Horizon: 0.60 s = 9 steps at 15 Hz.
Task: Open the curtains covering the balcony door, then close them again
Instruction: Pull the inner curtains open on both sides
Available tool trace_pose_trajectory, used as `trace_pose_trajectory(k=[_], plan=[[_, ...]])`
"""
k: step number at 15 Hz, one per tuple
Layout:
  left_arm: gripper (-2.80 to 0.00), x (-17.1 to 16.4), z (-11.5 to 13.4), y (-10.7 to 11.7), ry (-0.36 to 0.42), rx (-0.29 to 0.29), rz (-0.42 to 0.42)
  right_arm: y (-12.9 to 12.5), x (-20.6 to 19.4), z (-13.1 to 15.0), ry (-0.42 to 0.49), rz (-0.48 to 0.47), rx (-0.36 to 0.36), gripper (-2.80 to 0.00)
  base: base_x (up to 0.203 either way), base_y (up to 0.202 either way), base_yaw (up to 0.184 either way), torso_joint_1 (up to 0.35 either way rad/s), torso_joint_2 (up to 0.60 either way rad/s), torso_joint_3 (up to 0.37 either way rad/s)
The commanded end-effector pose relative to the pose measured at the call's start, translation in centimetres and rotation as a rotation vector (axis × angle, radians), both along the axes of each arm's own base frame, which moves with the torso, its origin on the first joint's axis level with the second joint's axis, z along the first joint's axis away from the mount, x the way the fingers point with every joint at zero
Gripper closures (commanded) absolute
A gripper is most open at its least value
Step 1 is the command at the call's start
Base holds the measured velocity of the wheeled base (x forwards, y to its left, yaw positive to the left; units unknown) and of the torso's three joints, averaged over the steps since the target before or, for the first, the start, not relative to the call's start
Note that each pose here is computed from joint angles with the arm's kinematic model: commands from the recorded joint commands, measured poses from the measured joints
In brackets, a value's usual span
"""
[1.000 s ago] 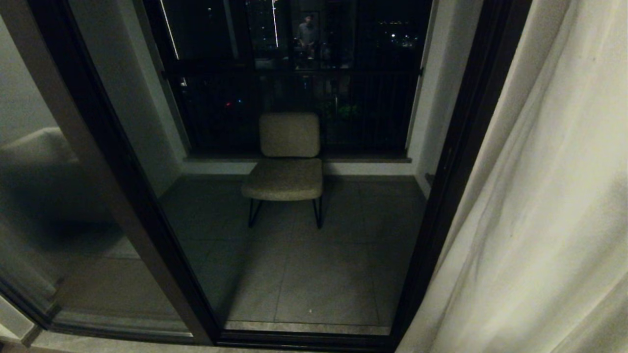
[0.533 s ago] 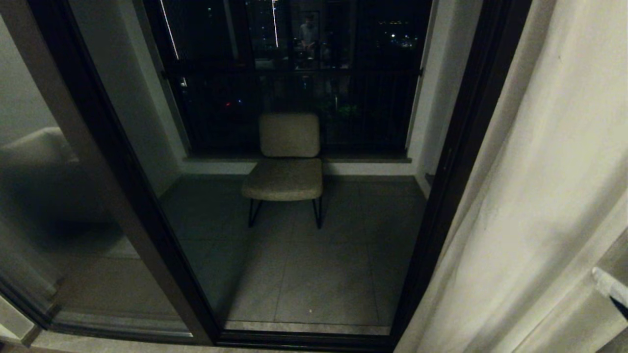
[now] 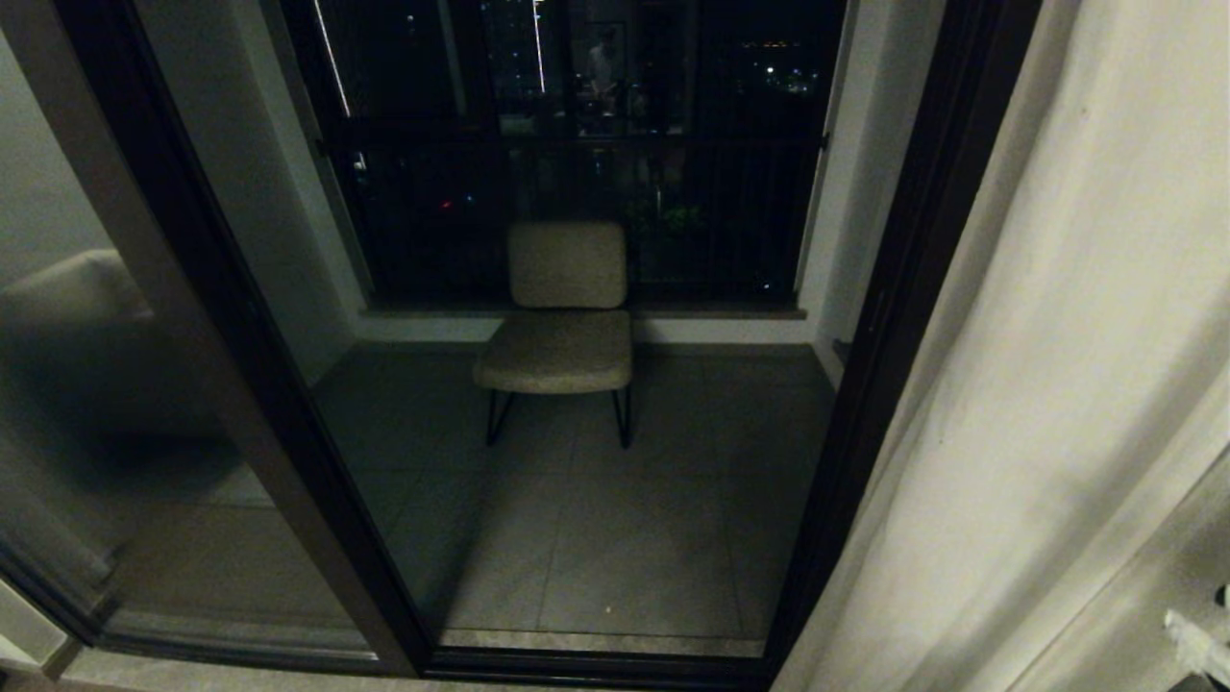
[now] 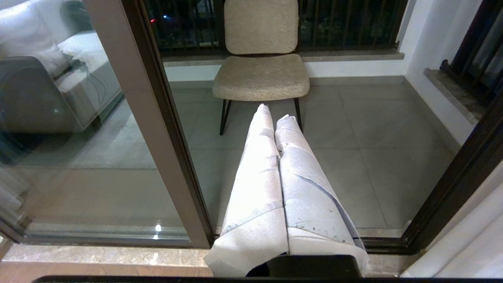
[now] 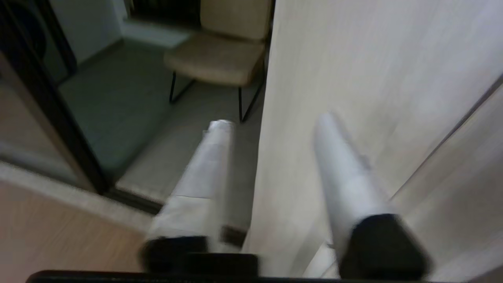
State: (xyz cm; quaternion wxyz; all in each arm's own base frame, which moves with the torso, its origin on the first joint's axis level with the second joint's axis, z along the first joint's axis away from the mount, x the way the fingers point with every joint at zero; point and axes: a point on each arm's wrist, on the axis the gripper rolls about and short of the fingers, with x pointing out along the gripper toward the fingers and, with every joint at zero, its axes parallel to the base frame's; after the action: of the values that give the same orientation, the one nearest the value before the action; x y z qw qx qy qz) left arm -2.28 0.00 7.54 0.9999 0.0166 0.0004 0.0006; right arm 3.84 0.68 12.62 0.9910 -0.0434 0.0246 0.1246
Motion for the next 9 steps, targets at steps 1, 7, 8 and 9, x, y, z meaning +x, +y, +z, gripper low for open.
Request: trace_pose_trajectory(k=[1, 7, 8, 9], plan=[[0.0, 0.0, 0.0, 0.0, -0.001, 0.001, 0.0, -0.1, -1.3, -0.7, -0.004, -0.003, -0.002, 0.0, 0.0, 0.0, 0.0, 0.0, 0.0, 0.0], [0.0, 0.0, 0.0, 0.0, -0.001, 0.001, 0.0, -0.3, -4.2, -3.3, 0.04, -0.099, -0.001, 0.0, 0.0, 0.0, 0.0, 0.0, 0.0, 0.0], [0.0, 0.0, 0.0, 0.0, -0.001, 0.001, 0.0, -0.3, -4.5, -3.4, 0.017, -0.097, 0.0, 0.0, 0.0, 0.0, 0.0, 0.0, 0.0, 0.0], [0.0, 0.0, 0.0, 0.0, 0.001, 0.001, 0.0, -0.3, -4.7, -3.4, -0.008, -0.072, 0.005, 0.0, 0.0, 0.0, 0.0, 0.0, 0.0, 0.0]])
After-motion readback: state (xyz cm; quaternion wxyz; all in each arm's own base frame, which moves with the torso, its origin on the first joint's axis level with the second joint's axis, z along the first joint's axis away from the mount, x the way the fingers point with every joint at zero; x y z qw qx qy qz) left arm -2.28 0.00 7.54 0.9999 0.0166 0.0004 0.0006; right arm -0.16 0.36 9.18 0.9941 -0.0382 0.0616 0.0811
